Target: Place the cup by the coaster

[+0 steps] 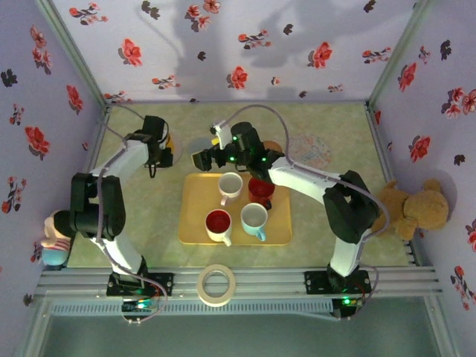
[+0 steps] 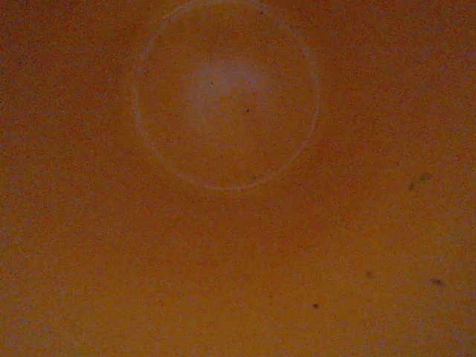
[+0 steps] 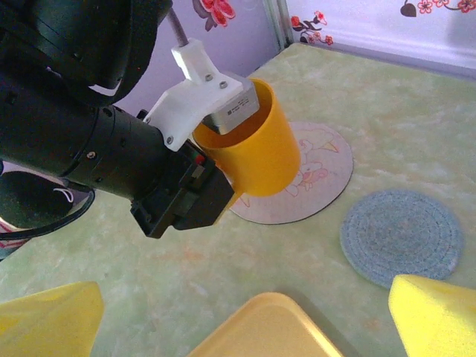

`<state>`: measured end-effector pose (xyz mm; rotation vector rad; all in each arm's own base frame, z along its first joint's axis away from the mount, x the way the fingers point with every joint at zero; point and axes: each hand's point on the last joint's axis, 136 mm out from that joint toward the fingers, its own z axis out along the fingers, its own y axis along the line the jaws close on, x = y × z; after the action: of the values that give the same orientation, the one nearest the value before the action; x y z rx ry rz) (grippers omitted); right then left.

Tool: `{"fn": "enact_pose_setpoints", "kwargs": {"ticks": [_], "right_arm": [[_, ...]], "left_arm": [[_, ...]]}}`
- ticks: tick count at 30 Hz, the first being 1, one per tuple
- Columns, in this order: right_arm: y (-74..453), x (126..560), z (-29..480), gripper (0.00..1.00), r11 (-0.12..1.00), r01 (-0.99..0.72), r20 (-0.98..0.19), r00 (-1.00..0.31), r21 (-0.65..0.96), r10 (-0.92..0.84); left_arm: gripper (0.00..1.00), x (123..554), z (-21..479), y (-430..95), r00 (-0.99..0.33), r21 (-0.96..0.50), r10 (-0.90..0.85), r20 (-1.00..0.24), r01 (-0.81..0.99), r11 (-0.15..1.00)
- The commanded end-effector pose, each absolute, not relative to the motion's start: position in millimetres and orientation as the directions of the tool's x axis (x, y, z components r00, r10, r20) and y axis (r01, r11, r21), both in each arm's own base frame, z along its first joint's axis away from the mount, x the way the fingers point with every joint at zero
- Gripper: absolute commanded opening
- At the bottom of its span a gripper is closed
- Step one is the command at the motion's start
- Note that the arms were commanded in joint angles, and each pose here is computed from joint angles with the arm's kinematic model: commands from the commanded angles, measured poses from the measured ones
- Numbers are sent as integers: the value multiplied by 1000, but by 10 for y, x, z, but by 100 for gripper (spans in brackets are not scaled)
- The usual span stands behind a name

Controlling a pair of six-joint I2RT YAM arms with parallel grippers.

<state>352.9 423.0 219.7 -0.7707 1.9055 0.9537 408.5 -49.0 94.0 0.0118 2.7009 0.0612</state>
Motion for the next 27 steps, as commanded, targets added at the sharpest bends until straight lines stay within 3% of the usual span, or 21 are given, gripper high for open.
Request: {"fn": "enact_pose_setpoints", "kwargs": {"ticks": [1, 27], "right_arm": [[4294, 3599, 2281, 100, 526, -791, -893, -434, 314, -119], [4330, 3576, 2125, 100, 517, -780, -871, -476, 353, -122]], "left_arm": [[0, 4373, 1132, -481, -849, -16, -19, -529, -12, 1000], [0, 4543, 818, -219, -889, 49, -18, -458, -45, 998]]}}
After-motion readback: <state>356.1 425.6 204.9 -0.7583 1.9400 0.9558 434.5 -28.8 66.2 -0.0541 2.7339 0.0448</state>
